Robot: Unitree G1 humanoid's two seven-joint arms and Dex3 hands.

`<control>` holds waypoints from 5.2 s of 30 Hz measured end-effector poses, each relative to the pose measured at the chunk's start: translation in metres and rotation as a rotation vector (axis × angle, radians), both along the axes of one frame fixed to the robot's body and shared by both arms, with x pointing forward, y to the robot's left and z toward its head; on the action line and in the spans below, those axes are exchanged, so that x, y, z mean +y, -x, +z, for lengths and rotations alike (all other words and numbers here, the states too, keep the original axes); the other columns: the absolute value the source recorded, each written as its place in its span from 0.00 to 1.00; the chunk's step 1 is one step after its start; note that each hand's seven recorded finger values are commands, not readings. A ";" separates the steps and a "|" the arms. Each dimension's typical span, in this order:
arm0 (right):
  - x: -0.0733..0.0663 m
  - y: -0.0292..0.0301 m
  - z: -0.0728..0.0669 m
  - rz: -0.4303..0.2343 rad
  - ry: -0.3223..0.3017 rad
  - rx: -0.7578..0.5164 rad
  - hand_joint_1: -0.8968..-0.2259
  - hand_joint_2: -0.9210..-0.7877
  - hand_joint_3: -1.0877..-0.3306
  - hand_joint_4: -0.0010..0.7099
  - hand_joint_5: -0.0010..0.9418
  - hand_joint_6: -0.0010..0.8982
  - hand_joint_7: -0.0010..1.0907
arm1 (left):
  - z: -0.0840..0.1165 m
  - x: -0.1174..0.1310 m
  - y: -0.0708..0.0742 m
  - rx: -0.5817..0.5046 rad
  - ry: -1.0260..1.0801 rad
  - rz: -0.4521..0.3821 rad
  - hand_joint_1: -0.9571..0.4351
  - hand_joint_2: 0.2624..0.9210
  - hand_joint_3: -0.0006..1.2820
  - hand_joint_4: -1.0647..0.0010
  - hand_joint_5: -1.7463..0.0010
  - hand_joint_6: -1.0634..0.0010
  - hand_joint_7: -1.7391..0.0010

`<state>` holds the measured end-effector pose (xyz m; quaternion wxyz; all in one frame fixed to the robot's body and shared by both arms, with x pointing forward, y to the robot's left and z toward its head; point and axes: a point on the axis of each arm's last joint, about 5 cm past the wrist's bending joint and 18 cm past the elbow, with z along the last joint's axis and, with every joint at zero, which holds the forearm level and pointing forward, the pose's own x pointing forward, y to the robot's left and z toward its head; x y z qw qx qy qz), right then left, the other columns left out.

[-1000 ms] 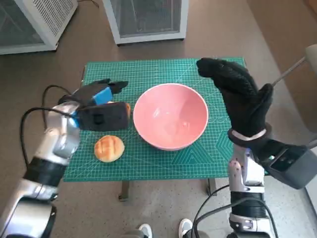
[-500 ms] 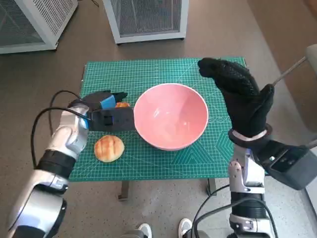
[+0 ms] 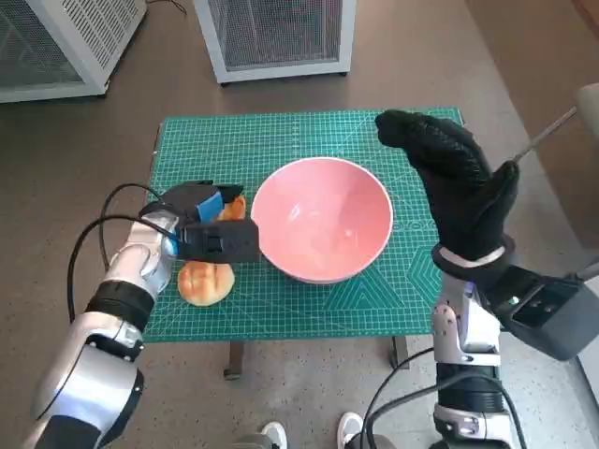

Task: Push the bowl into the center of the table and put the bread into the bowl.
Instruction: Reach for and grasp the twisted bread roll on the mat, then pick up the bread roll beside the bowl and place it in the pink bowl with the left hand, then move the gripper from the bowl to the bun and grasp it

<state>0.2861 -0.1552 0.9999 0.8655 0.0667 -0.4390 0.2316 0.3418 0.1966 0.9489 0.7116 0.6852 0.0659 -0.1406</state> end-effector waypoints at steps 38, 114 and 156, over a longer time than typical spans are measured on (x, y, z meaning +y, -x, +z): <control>0.001 -0.0006 -0.001 0.027 -0.011 0.016 0.77 0.00 0.71 0.70 0.02 0.14 0.82 | 0.121 -0.021 0.043 -0.664 0.372 -0.280 0.69 1.00 0.07 0.35 0.35 0.46 0.28; 0.002 0.0110 -0.007 0.007 -0.029 0.034 0.79 0.00 0.71 0.71 0.03 0.15 0.80 | 0.105 0.038 0.163 -0.218 0.391 -0.218 0.49 0.75 0.00 0.85 1.00 0.76 0.96; 0.002 0.0130 -0.008 0.004 -0.014 0.061 0.77 0.00 0.68 0.74 0.06 0.13 0.86 | 0.011 0.027 0.122 -0.006 0.289 -0.126 0.50 0.80 0.00 0.83 1.00 0.70 0.99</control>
